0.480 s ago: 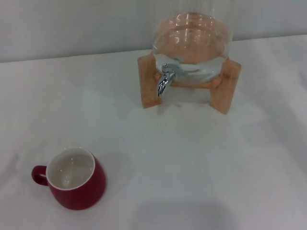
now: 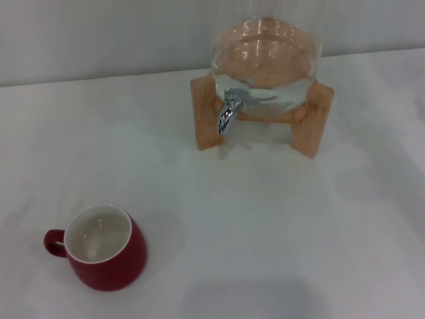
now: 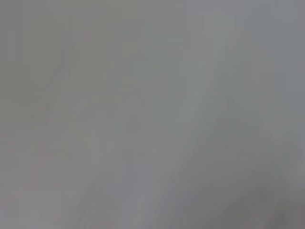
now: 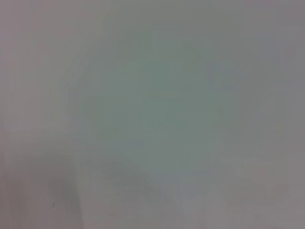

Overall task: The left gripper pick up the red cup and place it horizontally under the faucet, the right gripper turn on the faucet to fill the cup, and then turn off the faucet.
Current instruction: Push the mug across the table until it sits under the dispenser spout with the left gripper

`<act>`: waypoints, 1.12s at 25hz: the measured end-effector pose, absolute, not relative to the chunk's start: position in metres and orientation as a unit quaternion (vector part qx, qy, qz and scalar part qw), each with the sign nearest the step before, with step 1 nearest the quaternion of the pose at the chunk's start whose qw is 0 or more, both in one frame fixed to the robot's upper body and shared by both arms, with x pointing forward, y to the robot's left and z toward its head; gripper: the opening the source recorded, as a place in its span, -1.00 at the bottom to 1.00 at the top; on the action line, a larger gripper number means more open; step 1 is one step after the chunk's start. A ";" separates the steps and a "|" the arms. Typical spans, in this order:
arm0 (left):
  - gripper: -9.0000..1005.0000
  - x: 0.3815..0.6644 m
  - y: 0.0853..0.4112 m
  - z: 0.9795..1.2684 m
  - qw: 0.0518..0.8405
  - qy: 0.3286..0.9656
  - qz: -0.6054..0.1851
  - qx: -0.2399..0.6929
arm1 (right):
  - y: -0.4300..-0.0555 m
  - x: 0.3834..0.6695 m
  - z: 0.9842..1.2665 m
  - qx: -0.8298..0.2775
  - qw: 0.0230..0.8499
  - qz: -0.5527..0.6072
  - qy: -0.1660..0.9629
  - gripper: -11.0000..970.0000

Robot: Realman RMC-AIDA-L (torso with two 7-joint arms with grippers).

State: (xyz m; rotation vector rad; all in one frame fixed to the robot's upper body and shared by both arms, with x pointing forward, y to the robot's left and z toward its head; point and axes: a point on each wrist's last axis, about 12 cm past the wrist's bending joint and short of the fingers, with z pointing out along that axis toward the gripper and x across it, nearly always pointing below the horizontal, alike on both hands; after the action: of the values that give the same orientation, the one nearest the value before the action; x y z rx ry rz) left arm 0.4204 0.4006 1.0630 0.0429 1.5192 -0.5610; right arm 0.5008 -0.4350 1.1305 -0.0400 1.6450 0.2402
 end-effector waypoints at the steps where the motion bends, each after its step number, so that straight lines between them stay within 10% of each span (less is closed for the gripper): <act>1: 0.56 0.421 0.400 1.063 0.689 0.679 -0.252 0.021 | -0.435 0.501 1.131 -0.018 0.674 0.107 0.731 0.31; 28: 0.48 0.404 0.364 1.013 0.655 0.722 -0.201 0.097 | -0.433 0.512 1.137 -0.022 0.682 0.106 0.723 0.31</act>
State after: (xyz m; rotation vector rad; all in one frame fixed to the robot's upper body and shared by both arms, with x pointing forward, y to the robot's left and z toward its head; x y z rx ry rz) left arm 0.4038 0.3643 1.0134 0.2209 1.6376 -0.4565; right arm 0.5119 -0.4328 1.1374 -0.0491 1.6225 0.2386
